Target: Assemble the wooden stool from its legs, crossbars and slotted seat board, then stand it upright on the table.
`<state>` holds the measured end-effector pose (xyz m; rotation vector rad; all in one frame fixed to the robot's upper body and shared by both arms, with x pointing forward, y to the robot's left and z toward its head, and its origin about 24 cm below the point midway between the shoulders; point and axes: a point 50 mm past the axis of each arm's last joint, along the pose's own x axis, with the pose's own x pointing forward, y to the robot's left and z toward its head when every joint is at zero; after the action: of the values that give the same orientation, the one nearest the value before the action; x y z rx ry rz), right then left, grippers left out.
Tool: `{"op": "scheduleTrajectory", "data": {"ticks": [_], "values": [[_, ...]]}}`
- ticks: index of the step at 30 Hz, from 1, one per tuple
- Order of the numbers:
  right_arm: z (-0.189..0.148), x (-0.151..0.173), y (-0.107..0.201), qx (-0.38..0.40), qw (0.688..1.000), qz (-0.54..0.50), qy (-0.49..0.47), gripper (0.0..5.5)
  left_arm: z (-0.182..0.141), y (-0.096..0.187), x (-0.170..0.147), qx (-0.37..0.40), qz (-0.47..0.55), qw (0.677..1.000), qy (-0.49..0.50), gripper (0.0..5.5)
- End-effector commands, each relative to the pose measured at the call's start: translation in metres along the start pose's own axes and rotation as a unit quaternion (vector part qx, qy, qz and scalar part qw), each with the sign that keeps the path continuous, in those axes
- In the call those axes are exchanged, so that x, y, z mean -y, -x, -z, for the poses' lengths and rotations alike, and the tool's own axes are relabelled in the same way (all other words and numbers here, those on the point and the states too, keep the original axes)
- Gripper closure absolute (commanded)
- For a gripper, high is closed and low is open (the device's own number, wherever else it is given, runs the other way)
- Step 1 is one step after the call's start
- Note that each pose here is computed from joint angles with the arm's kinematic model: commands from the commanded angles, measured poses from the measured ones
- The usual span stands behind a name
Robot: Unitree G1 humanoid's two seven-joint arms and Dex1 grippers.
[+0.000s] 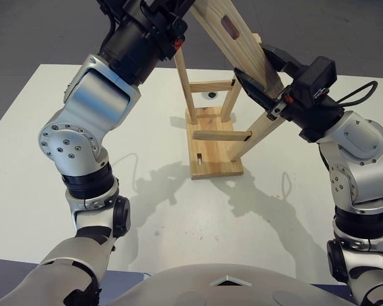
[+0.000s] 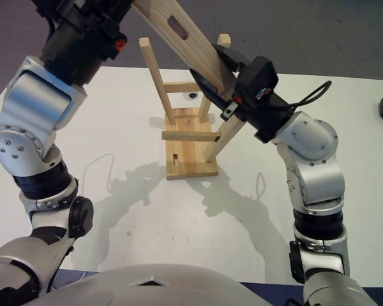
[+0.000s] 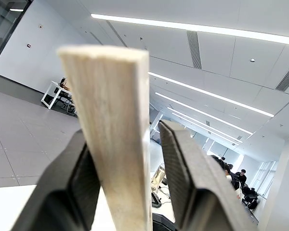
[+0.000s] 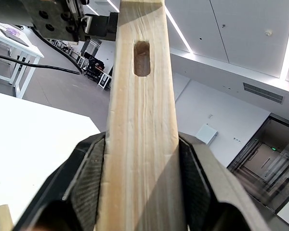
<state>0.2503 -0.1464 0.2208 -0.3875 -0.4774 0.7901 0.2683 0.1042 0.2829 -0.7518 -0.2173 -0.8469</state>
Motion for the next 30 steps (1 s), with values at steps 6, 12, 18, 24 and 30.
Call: {"op": "scheduleTrajectory", "data": {"ticks": [6,12,18,24,30], "values": [[-0.002,-0.002,0.001,-0.004,1.0,-0.016,-0.015,3.44,-0.006,-0.003,0.003,0.015,0.01,1.0,-0.005,4.41],[-0.004,0.015,0.0,0.002,0.995,0.02,-0.098,2.46,-0.022,0.0,-0.004,0.061,-0.018,0.998,-0.019,4.47],[-0.002,0.067,0.008,0.027,0.955,0.18,-0.235,1.52,-0.062,0.018,-0.026,0.169,-0.119,0.975,-0.084,4.47],[0.038,0.068,0.031,-0.144,0.94,0.271,-0.147,0.5,-0.04,0.048,-0.027,0.054,-0.112,0.968,-0.216,4.47],[0.054,0.028,0.049,-0.253,0.933,0.222,-0.127,0.1,-0.023,0.091,-0.034,-0.043,-0.122,0.957,-0.26,4.47]]}}
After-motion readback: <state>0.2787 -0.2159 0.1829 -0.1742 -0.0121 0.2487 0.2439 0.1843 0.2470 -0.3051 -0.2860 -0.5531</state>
